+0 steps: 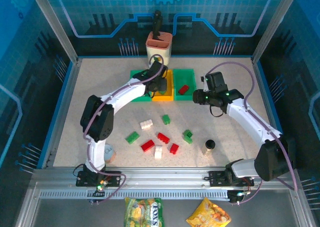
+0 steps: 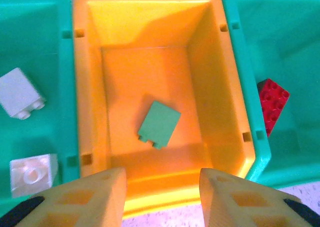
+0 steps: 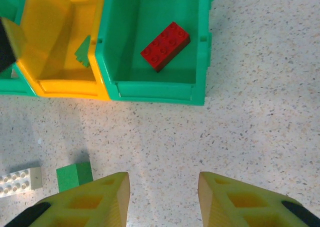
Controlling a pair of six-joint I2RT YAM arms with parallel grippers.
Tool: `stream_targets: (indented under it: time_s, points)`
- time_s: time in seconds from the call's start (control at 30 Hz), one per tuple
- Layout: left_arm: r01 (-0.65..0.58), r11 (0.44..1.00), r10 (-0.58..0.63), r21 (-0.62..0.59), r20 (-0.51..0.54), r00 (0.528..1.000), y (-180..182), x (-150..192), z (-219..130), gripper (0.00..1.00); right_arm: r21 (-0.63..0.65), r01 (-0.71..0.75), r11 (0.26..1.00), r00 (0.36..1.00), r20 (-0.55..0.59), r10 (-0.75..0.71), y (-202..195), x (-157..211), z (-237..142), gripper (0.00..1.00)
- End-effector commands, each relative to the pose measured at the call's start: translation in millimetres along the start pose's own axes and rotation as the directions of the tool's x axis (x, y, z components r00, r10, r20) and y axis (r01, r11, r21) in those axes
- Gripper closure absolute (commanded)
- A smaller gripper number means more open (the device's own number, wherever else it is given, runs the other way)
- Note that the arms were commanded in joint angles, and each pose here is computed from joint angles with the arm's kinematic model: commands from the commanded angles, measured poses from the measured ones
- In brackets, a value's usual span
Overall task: Sort the legos into containers by color
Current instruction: Place the lego in the container, then pick up the lego from the center of the table.
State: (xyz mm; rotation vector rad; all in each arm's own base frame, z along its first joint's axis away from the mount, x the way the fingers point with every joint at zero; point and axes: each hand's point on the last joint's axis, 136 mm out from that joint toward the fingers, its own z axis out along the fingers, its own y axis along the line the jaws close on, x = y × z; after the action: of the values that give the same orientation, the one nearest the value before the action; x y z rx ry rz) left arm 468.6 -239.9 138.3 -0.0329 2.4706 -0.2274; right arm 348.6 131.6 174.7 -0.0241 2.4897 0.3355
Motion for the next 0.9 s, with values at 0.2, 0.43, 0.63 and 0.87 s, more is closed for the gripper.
stream_targets:
  time_s: [0.2, 0.43, 0.63, 0.87]
  points:
    - [0.017, 1.0, -0.015, 0.02, -0.105, 0.994, 66, 33, -58, 0.56, -0.034, 0.108, 0.994, 0.985, -0.132, -0.111, 33, 34, 4, 0.58]
    - [-0.025, 0.999, 0.019, -0.037, -0.144, 0.989, 114, 54, -94, 0.53, -0.047, 0.176, 0.983, 0.966, -0.182, -0.182, 58, 55, 8, 0.57]
    - [-0.059, 0.995, 0.047, -0.078, -0.145, 0.988, 138, 65, -119, 0.52, -0.029, 0.219, 0.975, 0.951, -0.218, -0.22, 77, 72, 14, 0.55]
    - [-0.1, 0.989, 0.086, -0.106, -0.128, 0.988, 146, 61, -141, 0.51, -0.04, 0.233, 0.972, 0.939, -0.251, -0.236, 102, 85, 31, 0.5]
